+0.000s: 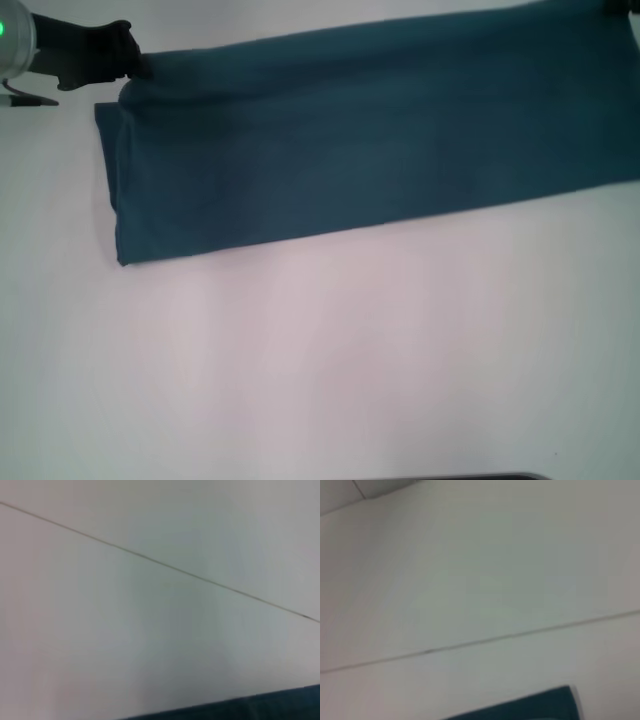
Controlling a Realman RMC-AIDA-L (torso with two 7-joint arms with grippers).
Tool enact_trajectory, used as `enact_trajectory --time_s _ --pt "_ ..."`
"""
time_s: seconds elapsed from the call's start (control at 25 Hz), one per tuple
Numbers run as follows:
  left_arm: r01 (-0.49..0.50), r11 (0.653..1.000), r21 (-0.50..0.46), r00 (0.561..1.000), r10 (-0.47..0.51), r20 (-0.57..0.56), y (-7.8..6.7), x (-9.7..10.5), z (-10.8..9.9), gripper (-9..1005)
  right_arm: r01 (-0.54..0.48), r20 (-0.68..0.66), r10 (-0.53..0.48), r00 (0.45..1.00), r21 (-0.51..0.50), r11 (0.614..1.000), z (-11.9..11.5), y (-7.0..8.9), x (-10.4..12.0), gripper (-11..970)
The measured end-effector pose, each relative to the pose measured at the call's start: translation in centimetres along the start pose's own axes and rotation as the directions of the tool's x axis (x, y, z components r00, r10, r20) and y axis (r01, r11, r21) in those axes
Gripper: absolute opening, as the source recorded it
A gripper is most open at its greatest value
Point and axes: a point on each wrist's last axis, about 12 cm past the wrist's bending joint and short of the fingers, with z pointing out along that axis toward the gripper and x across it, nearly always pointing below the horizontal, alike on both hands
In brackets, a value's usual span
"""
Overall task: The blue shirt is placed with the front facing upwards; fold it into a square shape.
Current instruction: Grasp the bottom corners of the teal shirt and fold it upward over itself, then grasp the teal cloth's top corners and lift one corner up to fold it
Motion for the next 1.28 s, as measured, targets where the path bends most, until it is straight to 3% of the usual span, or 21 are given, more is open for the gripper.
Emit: enact_trajectory --time_s 0.28,0.56,0.92,1.16,1.28 --pt "-0.002 1.0 -0.001 1.0 0.002 0.005 -0.1 -0.2 0.0 92 0.087 -0.005 -0.087 0.996 0.01 0.996 1.8 2.1 -0.9 32" --pt "-0.004 1.0 -0.001 1.0 0.004 0.013 -0.1 -0.2 0.0 96 0.11 -0.012 -0.11 0.994 0.03 0.993 2.5 2.6 -1.0 33" --pt "0.042 0.999 0.001 0.999 -0.042 0.023 0.8 0.0 0.0 100 0.087 -0.039 -0.085 0.996 0.044 0.995 1.8 1.2 -0.8 35" --pt "0.098 0.995 0.008 0.994 -0.099 0.042 1.7 0.2 -0.6 103 0.077 -0.034 -0.074 0.997 0.092 0.993 0.4 -0.8 -2.4 160" --pt "0.12 0.992 0.04 0.99 -0.123 0.075 2.1 0.2 -1.6 213 0.065 -0.025 -0.063 0.998 0.079 0.995 -1.2 -1.7 -3.6 222"
